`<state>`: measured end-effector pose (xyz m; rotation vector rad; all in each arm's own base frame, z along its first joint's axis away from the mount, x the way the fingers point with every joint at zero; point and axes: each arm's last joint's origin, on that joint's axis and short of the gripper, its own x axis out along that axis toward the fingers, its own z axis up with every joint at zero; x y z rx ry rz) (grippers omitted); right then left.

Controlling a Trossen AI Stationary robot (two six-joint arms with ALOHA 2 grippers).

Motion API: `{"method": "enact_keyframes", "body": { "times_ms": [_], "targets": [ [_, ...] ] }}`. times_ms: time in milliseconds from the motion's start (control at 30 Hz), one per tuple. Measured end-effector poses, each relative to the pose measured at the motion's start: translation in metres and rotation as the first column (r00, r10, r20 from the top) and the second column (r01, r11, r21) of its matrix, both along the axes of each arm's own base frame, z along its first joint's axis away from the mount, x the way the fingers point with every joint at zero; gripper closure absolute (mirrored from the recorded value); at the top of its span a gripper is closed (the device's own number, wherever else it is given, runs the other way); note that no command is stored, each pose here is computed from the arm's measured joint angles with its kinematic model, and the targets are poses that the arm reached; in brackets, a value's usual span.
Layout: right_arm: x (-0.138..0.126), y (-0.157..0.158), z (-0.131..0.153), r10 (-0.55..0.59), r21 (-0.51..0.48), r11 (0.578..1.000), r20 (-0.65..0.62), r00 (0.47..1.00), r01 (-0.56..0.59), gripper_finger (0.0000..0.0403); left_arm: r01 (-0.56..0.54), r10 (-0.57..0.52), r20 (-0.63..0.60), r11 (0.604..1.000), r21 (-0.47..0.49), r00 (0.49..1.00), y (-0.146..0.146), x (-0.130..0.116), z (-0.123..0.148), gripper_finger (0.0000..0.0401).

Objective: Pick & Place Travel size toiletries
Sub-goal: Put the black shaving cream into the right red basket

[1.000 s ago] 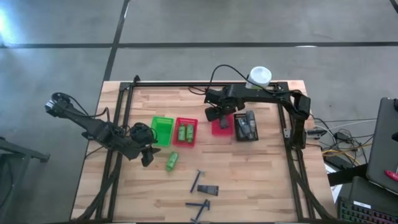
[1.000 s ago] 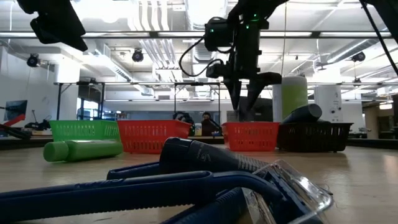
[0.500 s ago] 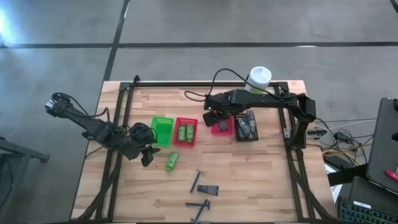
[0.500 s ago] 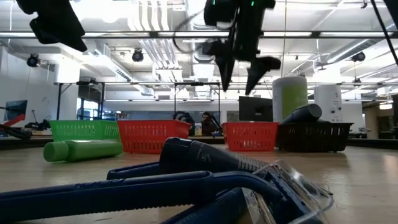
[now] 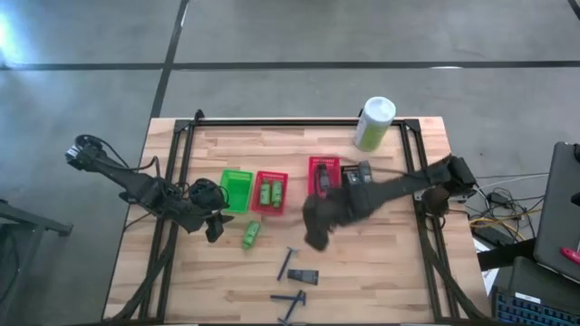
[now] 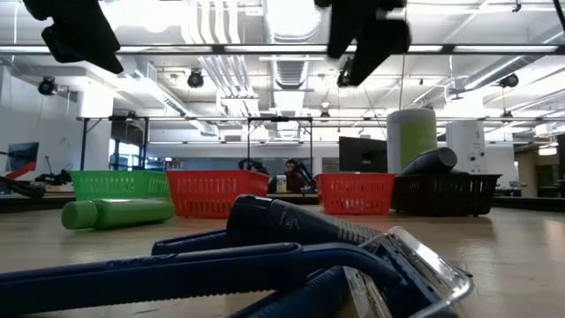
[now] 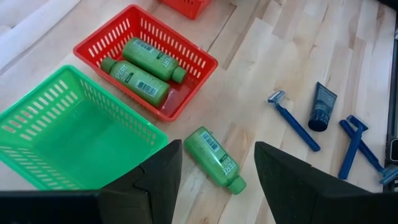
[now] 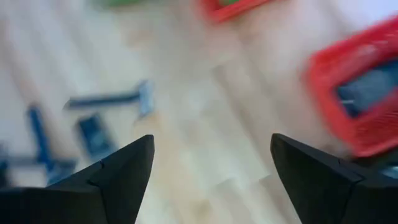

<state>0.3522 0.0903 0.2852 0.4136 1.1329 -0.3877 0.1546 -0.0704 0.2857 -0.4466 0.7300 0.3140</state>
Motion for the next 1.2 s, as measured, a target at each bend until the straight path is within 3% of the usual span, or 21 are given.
{"method": "enact_keyframes", "body": {
  "times_ms": [267, 500, 567, 733, 933, 1200],
  "targets": [
    [-0.002, 0.066, -0.022, 0.295, -0.050, 0.954, 0.000, 0.955, -0.295, 0.0111, 0.001, -0.001, -0.001, 1.000, 0.000, 1.000, 0.000, 0.000, 0.000, 0.0195],
    [-0.003, 0.074, -0.026, 0.171, 0.014, 0.985, 0.015, 0.985, -0.171, 0.0126, 0.021, -0.022, -0.016, 0.999, -0.023, 1.000, -0.001, 0.000, -0.001, 0.0195],
    [0.005, 0.079, -0.030, 0.218, 0.033, 0.975, 0.056, 0.974, -0.220, 0.0129, 0.023, -0.023, -0.016, 0.999, -0.025, 1.000, -0.001, 0.000, -0.001, 0.0195],
    [0.024, 0.101, -0.056, 0.428, 0.037, 0.900, 0.125, 0.895, -0.435, 0.0121, 0.023, -0.023, -0.017, 0.999, -0.026, 1.000, -0.001, 0.000, -0.001, 0.0195],
    [0.040, 0.107, -0.086, 0.440, 0.047, 0.895, 0.078, 0.895, -0.444, 0.0102, 0.019, -0.020, -0.019, 0.999, -0.038, 1.000, -0.001, -0.001, -0.001, 0.0195],
    [0.059, 0.116, -0.095, 0.509, 0.005, 0.859, 0.091, 0.856, -0.511, 0.0096, 0.022, -0.023, -0.022, 0.999, -0.044, 0.999, -0.001, -0.001, -0.001, 0.0195]
  ]
}}
